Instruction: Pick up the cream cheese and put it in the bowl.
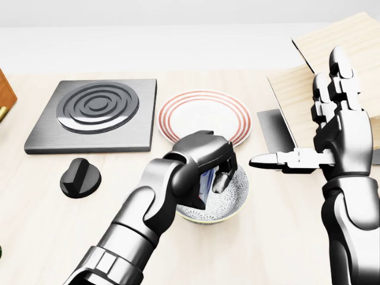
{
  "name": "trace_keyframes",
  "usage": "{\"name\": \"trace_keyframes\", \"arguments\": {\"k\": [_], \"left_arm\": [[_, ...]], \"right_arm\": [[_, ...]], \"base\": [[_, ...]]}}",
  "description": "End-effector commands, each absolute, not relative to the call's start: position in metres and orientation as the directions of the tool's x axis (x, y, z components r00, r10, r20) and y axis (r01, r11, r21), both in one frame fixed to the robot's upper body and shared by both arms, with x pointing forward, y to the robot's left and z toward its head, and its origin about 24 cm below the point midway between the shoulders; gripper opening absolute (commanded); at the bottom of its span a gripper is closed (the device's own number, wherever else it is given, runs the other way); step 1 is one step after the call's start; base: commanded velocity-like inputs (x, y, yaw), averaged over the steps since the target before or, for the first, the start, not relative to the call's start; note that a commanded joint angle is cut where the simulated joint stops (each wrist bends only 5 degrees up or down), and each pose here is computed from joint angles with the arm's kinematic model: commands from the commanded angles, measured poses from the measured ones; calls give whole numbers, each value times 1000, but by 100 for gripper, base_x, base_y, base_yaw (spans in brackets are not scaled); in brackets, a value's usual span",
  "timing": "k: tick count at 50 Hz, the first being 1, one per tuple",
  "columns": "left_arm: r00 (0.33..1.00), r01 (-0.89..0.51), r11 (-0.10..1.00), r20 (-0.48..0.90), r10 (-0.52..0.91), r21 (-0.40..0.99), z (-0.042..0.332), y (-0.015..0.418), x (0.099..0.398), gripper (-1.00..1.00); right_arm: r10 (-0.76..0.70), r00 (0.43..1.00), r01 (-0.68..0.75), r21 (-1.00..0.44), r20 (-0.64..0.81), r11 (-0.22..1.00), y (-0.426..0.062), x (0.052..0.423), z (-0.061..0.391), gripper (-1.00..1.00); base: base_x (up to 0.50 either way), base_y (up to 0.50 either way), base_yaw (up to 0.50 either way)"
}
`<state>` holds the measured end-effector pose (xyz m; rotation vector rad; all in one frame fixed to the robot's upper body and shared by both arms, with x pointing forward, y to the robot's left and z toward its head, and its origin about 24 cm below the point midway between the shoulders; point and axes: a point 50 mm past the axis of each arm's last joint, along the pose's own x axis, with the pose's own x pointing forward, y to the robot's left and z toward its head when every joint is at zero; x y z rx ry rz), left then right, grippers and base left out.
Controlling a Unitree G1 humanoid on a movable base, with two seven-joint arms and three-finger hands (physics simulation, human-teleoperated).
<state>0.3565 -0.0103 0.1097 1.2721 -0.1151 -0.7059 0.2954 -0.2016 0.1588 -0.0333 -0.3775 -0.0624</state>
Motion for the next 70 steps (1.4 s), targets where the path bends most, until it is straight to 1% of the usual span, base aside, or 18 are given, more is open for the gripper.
{"name": "trace_keyframes", "arguments": {"k": [1,10,11,12,37,40,41,42,43,48,50,53,55,58,60,63,68,70], "left_arm": [[785,419,91,-310,-536,903,116,-12,363,-100],[788,417,96,-307,-535,904,116,-11,364,-100],[794,401,98,-292,-534,911,119,-12,365,-4],[797,391,104,-281,-534,914,121,-12,365,100],[822,309,170,-173,-543,936,159,-6,363,100],[836,288,232,-126,-534,929,168,-2,366,100],[846,265,285,-80,-527,921,175,2,368,100],[847,263,288,-78,-526,921,176,2,368,100],[861,265,350,-57,-505,899,178,9,371,100],[896,213,429,0,-443,878,175,27,383,100],[913,196,500,29,-407,844,176,37,390,100],[941,128,653,116,-318,747,184,55,400,100],[947,98,701,150,-283,707,187,63,403,100],[948,56,745,198,-248,664,188,75,404,100],[944,22,768,240,-227,640,191,80,404,100],[934,-28,865,321,-156,501,203,96,401,100],[922,-44,914,369,-119,404,205,104,394,100],[909,-81,927,408,-82,367,210,108,390,100]], "right_arm": [[-57,930,66,-13,364,998,-201,298,159,100],[-57,929,66,-10,365,998,-202,298,159,100],[-56,931,65,-11,362,998,-201,299,158,100],[-56,930,64,-11,362,998,-201,299,158,100],[-43,942,51,-16,334,999,-196,303,152,100],[-35,943,44,-19,330,999,-194,304,151,100],[-25,948,35,-25,318,999,-191,307,149,100],[-25,948,35,-26,317,999,-191,307,149,100],[-16,942,27,-29,336,999,-187,305,153,100],[-11,932,27,-39,362,999,-186,303,159,100],[-8,923,27,-43,384,999,-185,300,164,100],[22,906,4,-60,422,998,-174,299,173,100],[39,905,-11,-68,423,998,-169,301,174,100],[77,901,-38,-98,427,994,-160,302,176,100],[76,894,-44,-81,442,996,-156,303,180,100],[115,885,-93,-72,452,993,-140,307,184,100],[136,874,-112,-79,467,991,-128,307,189,100],[136,867,-98,-104,479,990,-124,305,191,100]], "base": [[0,0,0],[0,0,0],[0,0,0],[0,0,0],[0,0,0],[0,0,0],[0,0,0],[0,0,0],[0,0,0],[0,0,0],[0,0,0],[0,0,0],[0,0,0],[0,0,0],[0,0,0],[0,0,0],[0,0,0],[0,0,0]]}}
